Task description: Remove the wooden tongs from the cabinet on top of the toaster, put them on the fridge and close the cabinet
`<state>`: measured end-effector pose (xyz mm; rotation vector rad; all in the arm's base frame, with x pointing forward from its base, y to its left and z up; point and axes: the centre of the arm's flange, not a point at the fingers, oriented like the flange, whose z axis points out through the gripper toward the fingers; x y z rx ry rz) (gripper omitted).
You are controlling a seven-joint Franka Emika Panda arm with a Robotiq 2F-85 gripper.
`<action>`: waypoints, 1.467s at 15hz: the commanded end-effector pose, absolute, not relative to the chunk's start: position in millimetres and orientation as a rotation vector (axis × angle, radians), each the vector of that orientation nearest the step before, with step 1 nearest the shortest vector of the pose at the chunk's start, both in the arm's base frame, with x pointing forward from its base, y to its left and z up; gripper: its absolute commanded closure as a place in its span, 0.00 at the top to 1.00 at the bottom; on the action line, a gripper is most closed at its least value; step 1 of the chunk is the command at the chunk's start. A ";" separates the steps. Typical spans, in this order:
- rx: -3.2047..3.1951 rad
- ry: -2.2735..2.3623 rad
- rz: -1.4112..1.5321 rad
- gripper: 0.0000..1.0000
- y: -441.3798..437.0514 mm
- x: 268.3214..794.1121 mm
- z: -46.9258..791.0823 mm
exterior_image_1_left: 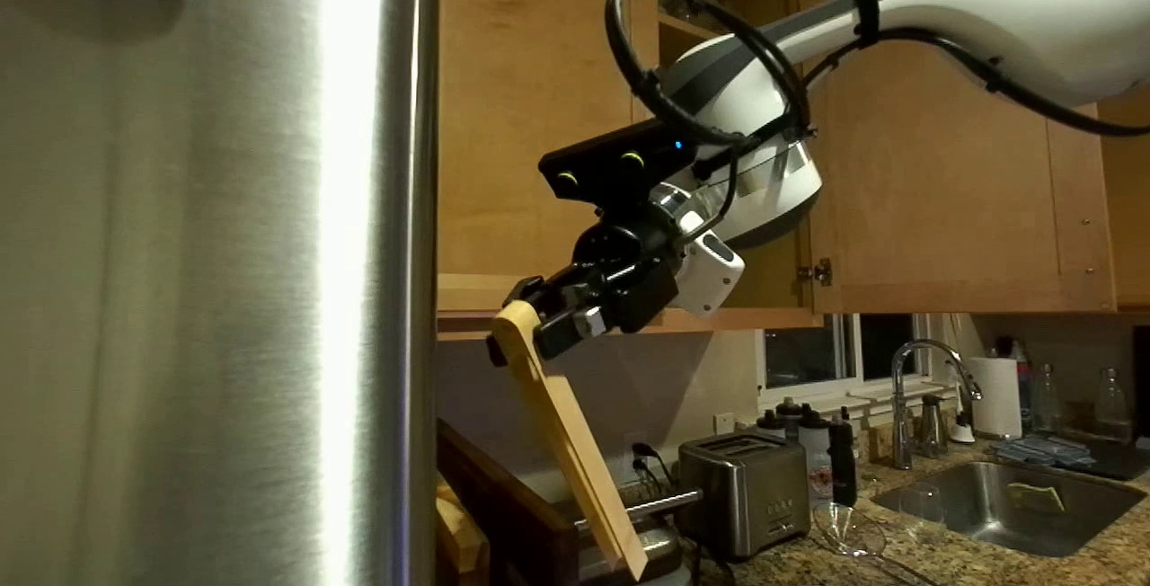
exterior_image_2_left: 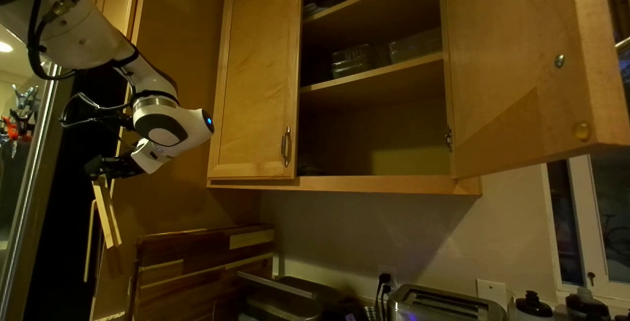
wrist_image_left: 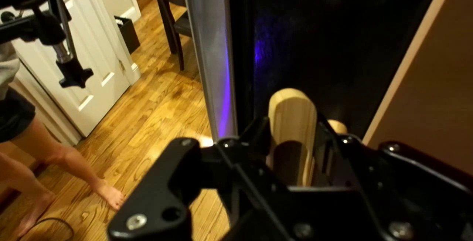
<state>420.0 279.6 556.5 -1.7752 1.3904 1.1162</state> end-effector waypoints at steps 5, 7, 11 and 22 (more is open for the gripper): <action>-1.525 1.339 1.150 0.12 295.7 380.1 547.6; -1.425 1.327 1.148 0.12 296.9 377.2 540.7; -1.276 1.302 1.127 0.12 303.7 371.5 527.0; -1.173 1.235 1.182 0.12 324.3 353.4 511.2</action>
